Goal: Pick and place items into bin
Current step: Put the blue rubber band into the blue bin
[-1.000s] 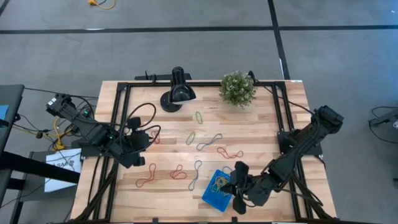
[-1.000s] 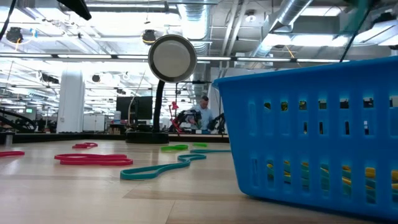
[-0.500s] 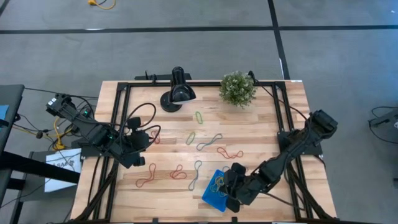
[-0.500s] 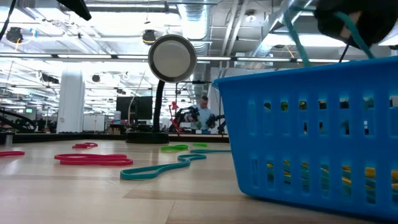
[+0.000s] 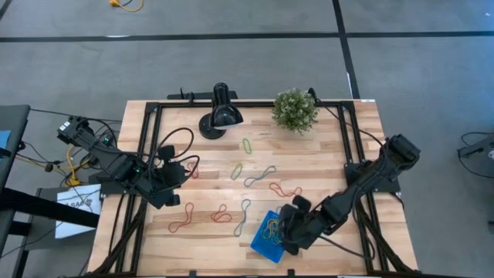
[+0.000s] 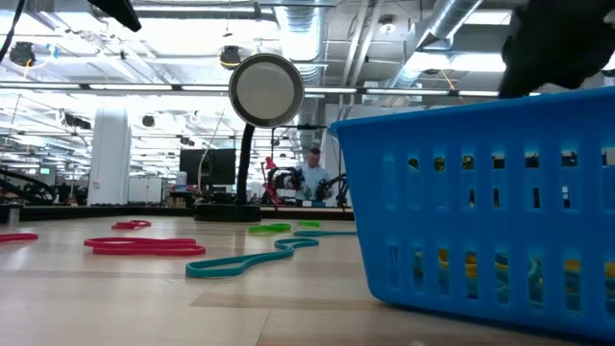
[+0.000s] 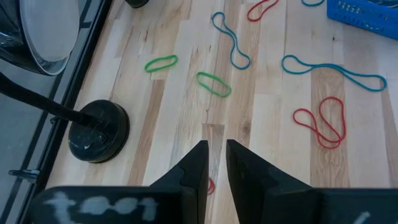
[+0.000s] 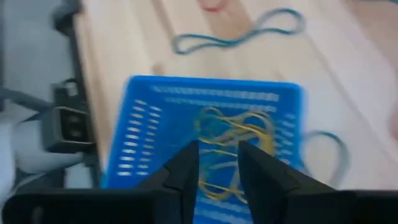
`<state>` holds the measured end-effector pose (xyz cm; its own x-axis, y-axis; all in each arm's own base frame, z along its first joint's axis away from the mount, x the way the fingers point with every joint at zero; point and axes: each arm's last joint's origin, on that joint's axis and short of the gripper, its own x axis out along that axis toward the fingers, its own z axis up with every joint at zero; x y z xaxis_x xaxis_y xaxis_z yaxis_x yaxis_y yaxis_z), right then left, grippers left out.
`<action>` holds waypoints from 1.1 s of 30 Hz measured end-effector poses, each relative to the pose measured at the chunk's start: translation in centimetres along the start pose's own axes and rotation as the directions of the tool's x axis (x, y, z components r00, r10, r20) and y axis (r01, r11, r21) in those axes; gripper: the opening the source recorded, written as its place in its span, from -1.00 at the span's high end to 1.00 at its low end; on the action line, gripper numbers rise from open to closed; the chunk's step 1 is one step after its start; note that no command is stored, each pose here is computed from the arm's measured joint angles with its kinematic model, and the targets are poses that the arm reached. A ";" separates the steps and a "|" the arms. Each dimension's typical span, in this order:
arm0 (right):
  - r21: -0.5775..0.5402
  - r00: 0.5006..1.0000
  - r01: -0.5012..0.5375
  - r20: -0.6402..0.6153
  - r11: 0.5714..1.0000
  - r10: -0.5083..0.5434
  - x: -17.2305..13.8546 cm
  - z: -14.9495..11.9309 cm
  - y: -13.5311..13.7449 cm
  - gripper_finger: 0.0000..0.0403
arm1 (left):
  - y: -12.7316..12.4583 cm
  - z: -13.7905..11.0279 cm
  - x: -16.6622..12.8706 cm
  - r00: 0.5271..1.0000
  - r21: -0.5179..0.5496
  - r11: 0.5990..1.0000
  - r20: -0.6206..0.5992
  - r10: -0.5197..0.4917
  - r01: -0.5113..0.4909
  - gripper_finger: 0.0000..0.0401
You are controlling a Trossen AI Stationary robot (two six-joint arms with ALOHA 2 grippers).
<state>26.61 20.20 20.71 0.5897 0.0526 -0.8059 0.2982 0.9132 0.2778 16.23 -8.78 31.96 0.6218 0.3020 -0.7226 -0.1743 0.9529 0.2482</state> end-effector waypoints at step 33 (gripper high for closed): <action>-0.251 0.884 0.231 -0.348 0.940 -0.311 0.8 -5.7 -5.6 0.44 | 0.0 0.1 0.0 1.000 -0.006 1.000 0.007 -0.004 0.004 0.77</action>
<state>21.09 17.40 15.53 0.1676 -0.0967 -0.9811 0.2280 0.9720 -0.0569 16.30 -8.82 32.00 0.6275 0.2981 -0.7193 -0.1764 0.9542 0.2415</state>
